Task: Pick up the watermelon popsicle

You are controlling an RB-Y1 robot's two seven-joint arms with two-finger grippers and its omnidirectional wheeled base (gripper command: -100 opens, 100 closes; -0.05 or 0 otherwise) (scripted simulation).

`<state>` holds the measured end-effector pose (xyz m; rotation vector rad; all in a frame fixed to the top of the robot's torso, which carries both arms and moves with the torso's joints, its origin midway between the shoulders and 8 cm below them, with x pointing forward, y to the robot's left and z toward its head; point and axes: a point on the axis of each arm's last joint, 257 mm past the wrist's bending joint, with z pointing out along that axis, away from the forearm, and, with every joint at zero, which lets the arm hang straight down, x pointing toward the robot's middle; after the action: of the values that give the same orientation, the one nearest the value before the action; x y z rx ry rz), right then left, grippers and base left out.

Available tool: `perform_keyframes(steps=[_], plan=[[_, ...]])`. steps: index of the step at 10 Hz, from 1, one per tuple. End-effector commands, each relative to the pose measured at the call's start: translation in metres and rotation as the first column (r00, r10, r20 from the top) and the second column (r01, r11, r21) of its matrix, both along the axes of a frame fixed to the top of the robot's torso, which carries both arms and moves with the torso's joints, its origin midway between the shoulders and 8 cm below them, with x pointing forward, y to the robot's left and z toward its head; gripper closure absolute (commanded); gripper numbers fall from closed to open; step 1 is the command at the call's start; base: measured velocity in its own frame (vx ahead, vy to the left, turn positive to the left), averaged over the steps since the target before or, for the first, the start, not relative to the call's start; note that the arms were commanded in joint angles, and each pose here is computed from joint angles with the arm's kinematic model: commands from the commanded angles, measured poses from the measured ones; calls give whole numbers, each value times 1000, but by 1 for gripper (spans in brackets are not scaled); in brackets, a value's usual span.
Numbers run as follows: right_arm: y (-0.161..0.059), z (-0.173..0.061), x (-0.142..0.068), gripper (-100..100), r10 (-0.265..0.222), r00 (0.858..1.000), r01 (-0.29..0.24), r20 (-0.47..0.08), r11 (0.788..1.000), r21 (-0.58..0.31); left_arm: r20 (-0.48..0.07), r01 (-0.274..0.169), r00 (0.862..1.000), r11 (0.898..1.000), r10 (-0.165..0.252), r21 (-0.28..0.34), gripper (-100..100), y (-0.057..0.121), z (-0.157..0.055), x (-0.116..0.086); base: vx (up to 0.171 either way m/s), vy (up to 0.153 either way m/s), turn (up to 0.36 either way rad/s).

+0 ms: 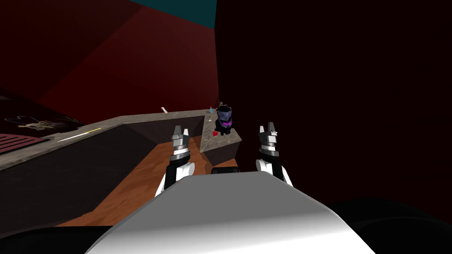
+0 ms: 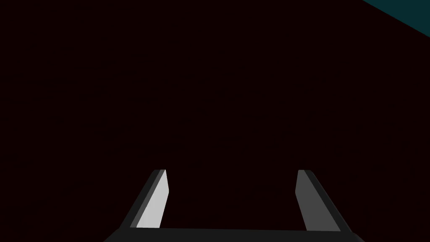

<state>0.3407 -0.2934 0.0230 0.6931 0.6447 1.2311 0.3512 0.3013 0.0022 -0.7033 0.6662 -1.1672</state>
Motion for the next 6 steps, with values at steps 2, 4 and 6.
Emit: perform_keyframes(steps=[2, 4, 6], plan=[[0, 0, 0, 0, 0, 1000, 0, 0, 1000, 0, -49, 38, 998, 999, -37, 25, -100, -2, -7, 16, -68, 77, -63], [0, 0, 0, 0, 0, 1000, 0, 0, 1000, 0, -92, 62, 994, 998, -60, 26, -100, -1, -14, 31, -109, 87, -79], [0, 0, 0, 0, 0, 1000, 0, 0, 1000, 0, -125, 72, 990, 997, -69, 20, -100, 1, -20, 42, -88, 102, -62]])
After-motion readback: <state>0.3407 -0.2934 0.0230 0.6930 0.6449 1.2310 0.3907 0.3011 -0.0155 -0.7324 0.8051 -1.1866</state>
